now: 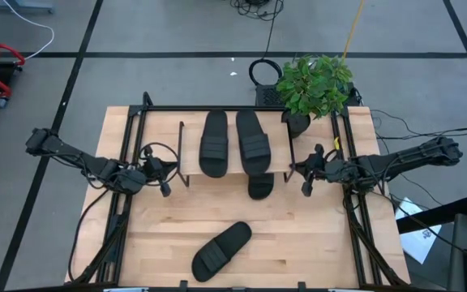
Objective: Pick and place slides into the shelf
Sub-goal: Put the black slide under the shelf
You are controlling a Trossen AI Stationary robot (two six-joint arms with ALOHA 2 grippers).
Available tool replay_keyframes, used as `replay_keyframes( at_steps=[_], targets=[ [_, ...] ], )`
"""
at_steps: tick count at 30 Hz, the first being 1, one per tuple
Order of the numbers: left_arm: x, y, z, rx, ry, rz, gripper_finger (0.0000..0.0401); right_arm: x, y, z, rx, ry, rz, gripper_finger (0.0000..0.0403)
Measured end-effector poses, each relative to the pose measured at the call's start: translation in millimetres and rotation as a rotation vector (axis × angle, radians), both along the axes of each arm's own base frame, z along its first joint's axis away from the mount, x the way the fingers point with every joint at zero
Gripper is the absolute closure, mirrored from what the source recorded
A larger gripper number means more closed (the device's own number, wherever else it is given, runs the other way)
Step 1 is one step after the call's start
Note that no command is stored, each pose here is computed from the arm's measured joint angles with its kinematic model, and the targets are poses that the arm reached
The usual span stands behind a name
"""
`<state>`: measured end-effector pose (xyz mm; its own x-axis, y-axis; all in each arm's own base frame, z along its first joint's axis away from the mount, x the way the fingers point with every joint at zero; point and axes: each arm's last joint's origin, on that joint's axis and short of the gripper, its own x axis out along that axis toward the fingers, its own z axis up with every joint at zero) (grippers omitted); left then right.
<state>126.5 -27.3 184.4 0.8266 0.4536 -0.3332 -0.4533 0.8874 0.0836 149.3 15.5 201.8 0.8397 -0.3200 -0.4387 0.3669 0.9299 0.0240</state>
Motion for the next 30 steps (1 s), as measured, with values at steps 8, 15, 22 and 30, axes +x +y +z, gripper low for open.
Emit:
replay_keyframes(
  at_steps=[8, 15, 22, 30],
  targets=[
    [0.5, 1.7, -0.3, -0.005, 0.004, 0.004, 0.0401, 1.4, 1.2, 0.8, 0.034, -0.017, 0.020, 0.0403],
    [1.4, 4.8, -0.7, -0.016, 0.012, 0.008, 0.0401, 1.2, 1.4, 0.6, 0.027, -0.014, 0.023, 0.0403],
    [-0.1, 8.4, 0.4, 0.043, -0.007, 0.123, 0.0401, -3.6, 0.5, 2.5, -0.002, -0.007, 0.039, 0.0403],
    [-1.0, 9.9, 1.2, 0.065, -0.023, 0.180, 0.0401, -19.8, -4.3, 9.2, -0.031, -0.036, -0.007, 0.0403]
  ],
)
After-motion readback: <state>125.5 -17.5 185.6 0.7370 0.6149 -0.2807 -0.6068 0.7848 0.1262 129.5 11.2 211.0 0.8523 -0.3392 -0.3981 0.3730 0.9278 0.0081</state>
